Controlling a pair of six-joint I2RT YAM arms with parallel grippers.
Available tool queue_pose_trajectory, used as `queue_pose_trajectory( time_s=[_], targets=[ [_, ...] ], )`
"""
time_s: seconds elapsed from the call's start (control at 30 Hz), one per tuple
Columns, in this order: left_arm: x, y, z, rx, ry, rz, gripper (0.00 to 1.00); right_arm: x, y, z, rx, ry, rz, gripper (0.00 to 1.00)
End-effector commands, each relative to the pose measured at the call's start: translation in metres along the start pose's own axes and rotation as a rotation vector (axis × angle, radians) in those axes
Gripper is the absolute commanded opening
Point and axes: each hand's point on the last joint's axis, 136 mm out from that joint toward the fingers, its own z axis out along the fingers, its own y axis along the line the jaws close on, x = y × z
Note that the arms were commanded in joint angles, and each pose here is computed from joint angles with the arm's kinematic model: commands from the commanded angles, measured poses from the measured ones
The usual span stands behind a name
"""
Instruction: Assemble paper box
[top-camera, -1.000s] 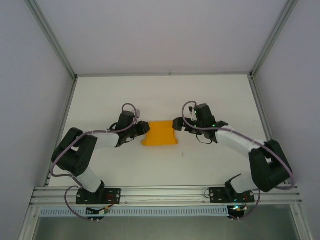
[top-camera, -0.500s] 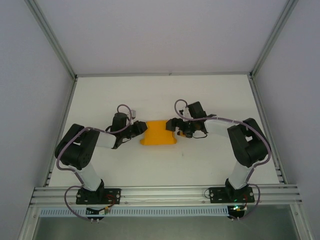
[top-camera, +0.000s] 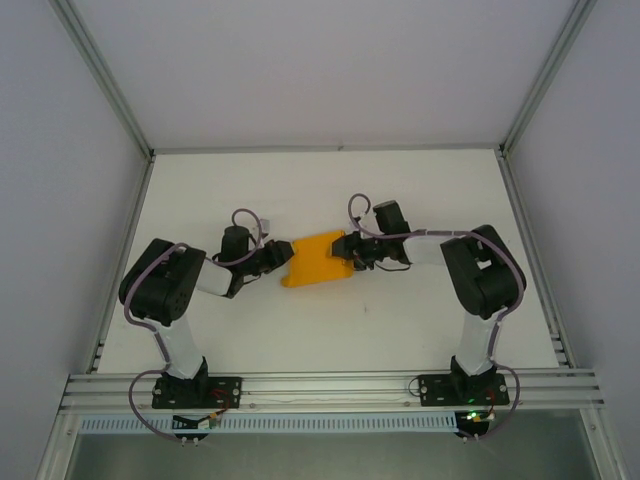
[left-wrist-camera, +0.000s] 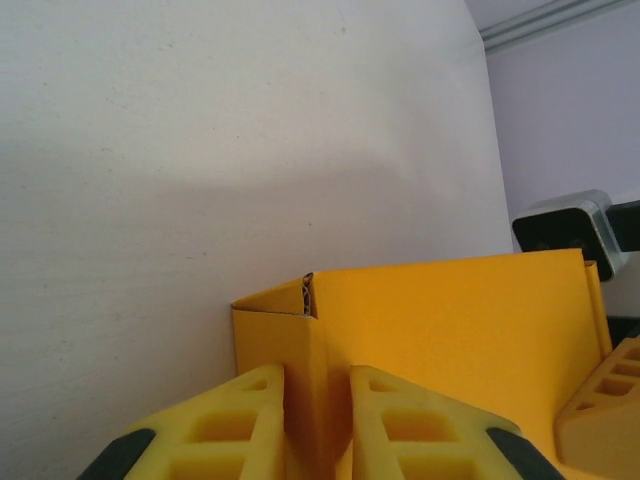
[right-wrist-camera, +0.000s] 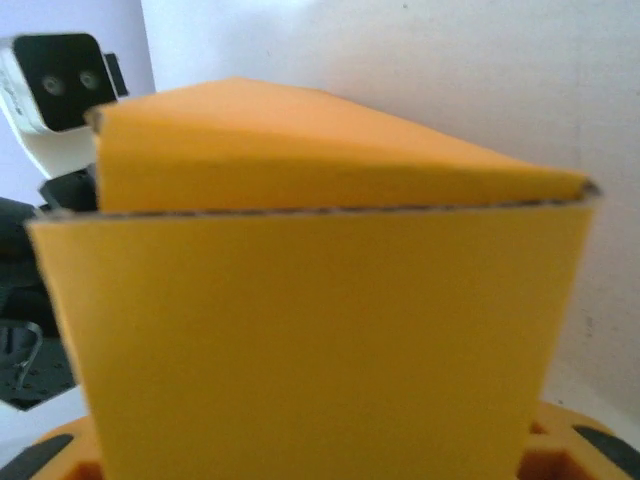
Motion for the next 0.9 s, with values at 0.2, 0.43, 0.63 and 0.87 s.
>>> queue_pose_trajectory(
  time_s=[0.2, 0.43, 0.63, 0.87],
  targets=[
    [-0.003, -0.012, -0.007, -0.033, 0.033, 0.021, 0.34, -0.012, 0.036, -0.011, -0.061, -0.049, -0.102, 0.27],
    [-0.050, -0.084, -0.043, -0.105, -0.087, 0.316, 1.00, -0.014, 0.044, -0.036, 0.024, -0.135, -0.131, 0.26],
    [-0.043, -0.167, -0.081, -0.087, -0.179, 0.827, 1.00, -0.019, 0.055, -0.080, 0.093, -0.238, -0.069, 0.26],
    [0.021, -0.222, -0.080, -0.073, -0.134, 1.478, 1.00, -0.023, 0.069, -0.150, 0.026, -0.252, 0.283, 0.27]
  ],
)
